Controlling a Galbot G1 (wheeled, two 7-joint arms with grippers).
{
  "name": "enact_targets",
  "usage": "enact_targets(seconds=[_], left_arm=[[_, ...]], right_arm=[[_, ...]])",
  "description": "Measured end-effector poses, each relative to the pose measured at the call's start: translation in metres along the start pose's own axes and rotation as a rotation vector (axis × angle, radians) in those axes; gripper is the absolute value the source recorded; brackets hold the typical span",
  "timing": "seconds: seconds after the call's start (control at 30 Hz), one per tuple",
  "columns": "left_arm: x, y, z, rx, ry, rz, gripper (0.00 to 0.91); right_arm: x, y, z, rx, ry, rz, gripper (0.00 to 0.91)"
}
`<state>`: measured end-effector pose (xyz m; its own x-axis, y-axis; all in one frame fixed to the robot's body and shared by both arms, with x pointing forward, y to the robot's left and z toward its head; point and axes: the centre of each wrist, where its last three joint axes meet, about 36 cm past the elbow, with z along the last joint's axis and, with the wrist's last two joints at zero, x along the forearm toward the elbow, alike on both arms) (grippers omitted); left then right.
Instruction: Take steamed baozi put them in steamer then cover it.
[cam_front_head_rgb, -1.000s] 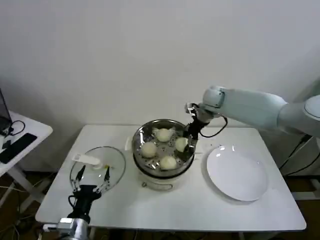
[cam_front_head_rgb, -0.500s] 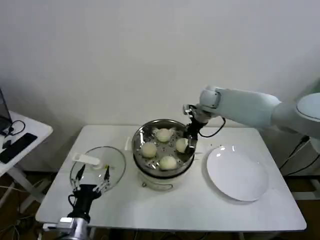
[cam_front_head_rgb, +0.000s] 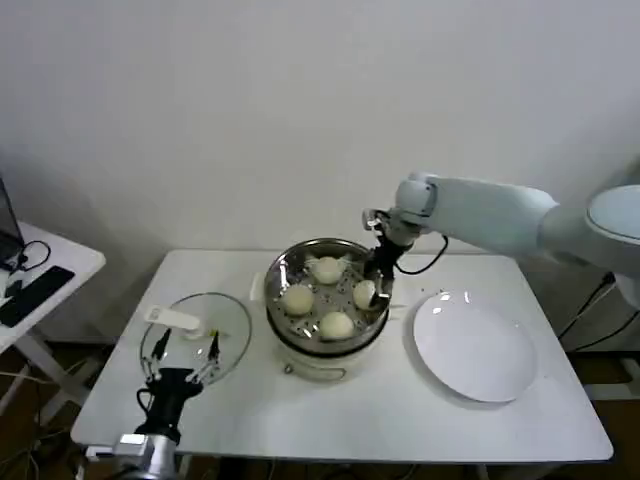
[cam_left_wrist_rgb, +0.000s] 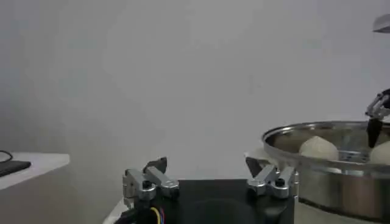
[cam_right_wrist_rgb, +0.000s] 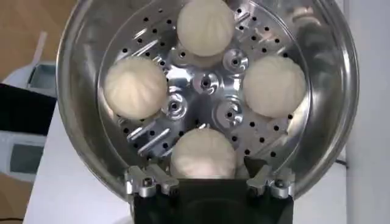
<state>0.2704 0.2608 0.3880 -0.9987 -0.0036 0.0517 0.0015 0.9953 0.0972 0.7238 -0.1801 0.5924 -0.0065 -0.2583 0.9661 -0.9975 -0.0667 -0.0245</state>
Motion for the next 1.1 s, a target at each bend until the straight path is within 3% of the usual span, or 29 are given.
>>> enact_targets(seconds=[0.4,0.63,0.87,1.1], left_arm=[[-0.005,0.003,-0.005,-0.007,-0.011,0.0,0.907],[-0.006,0.001,-0.005,-0.001,-0.016,-0.001,0.907],[-0.009,0.0,-0.004,-0.009,-0.017,-0.01,0.907],[-0.012,-0.002,-0.001,-0.01,-0.013,-0.005,0.907]], right_arm=[[0.022,-0.001,-0.005,0.012,-0.028,0.011,0.907],[0.05,0.005,0.0,0.023,-0.084,0.074,0.907],[0.069,0.024,0.024,0.015,-0.189,0.189,0.907],[0.074,0.059,0.071,-0.022,-0.302,0.328,0.907]])
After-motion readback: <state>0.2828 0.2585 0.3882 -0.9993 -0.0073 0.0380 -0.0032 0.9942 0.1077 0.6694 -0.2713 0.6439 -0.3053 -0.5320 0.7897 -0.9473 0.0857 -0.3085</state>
